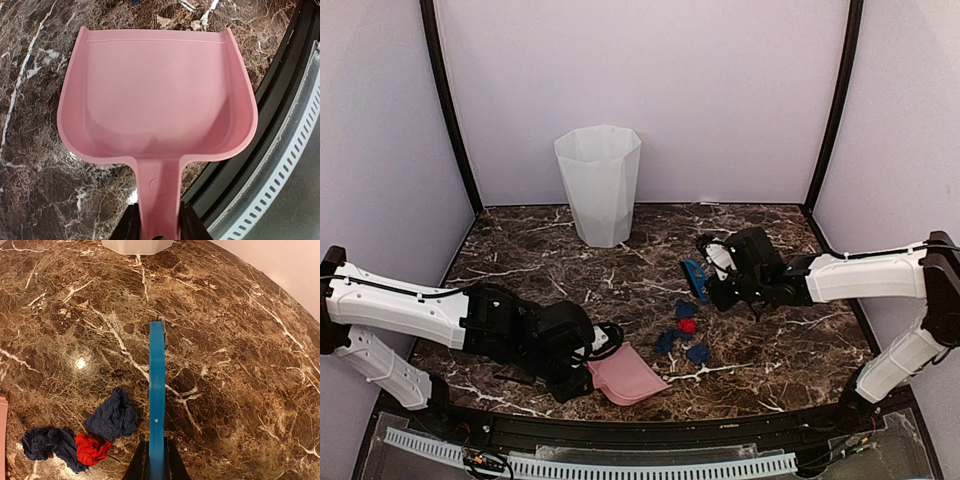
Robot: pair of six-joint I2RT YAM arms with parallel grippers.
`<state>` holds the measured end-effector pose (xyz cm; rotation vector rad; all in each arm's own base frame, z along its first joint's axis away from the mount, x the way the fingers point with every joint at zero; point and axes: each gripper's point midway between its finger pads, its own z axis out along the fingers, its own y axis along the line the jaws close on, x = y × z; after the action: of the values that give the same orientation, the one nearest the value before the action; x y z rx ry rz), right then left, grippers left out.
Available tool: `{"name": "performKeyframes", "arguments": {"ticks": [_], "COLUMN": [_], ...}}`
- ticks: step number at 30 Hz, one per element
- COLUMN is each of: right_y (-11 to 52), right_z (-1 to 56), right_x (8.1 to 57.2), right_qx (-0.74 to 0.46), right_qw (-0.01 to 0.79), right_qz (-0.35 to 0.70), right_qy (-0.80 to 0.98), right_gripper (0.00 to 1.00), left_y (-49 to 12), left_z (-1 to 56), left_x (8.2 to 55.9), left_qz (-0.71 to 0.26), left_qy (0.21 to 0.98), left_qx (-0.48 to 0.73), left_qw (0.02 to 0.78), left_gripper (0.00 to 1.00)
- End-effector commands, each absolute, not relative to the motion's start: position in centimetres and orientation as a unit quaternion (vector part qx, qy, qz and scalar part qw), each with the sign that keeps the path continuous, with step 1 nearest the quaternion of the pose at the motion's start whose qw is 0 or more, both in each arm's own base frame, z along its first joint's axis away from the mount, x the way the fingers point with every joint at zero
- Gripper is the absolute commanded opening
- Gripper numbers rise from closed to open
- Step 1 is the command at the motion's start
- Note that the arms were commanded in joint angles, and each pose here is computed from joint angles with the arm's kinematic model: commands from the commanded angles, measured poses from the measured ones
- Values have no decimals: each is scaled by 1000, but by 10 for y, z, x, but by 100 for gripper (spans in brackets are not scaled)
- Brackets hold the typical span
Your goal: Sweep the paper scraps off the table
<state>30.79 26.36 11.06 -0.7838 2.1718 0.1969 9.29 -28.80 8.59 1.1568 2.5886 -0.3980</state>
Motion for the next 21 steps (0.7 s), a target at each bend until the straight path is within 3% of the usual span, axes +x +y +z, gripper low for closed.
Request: {"name": "performKeyframes", "arguments": {"ticks": [1,21], "right_y": [274,296], "right_z": [123,94], "right_x": [318,275], "right_qx": [-312,-327], "right_qw": [422,340], "right_qz": [92,208], "right_qy": [846,857], "right_gripper": [0,0], "left_y": [-290,-298], "left_z": [87,62], "left_x": [99,120], "left_qz": [-115,-52], "left_qy": [894,901], "left_qx": [408,401], "left_qw": [146,159], "left_gripper": [0,0]}}
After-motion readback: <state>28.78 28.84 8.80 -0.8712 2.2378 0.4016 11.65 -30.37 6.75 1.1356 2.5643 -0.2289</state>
